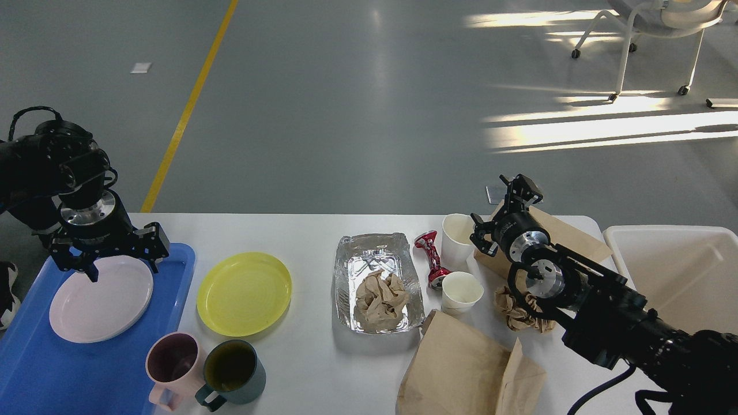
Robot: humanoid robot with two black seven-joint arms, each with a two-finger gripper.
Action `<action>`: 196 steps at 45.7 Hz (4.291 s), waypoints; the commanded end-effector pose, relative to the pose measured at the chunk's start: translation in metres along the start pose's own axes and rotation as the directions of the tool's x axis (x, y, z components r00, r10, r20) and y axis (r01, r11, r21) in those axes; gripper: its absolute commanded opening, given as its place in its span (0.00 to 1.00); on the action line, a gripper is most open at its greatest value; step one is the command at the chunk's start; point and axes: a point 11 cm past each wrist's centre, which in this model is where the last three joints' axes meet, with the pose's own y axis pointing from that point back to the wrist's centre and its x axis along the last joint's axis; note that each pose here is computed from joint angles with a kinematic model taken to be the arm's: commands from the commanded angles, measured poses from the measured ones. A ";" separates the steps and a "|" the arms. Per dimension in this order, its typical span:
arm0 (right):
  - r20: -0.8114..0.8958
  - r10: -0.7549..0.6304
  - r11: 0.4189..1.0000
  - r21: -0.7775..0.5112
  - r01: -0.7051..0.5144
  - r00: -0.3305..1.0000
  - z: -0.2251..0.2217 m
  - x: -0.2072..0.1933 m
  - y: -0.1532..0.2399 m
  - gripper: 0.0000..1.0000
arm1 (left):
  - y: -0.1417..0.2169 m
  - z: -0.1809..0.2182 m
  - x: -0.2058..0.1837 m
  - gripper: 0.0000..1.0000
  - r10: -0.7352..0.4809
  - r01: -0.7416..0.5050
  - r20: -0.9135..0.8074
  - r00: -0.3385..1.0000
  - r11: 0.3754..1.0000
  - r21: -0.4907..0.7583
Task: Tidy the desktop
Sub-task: 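Lower the left gripper onto the pink mug and grasp it, then carry the pink mug onto the blue tray and release it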
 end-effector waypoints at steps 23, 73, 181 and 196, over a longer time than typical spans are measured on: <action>0.000 0.002 1.000 -0.001 -0.002 1.000 0.001 0.001 0.000 1.00 | -0.024 0.004 -0.041 0.96 -0.152 0.150 0.056 0.987 0.988 0.044; 0.000 -0.001 1.000 0.000 0.001 1.000 0.000 0.000 0.000 1.00 | -0.059 0.013 -0.079 0.90 -0.278 0.276 0.088 0.957 0.961 0.034; 0.000 -0.001 1.000 0.000 0.001 1.000 0.000 0.000 0.000 1.00 | -0.052 0.023 -0.079 0.00 -0.278 0.283 0.063 0.958 0.956 -0.078; 0.000 0.001 1.000 0.000 -0.001 1.000 0.000 0.000 0.000 1.00 | -0.035 0.019 -0.065 0.00 -0.237 0.240 0.038 0.971 0.964 -0.116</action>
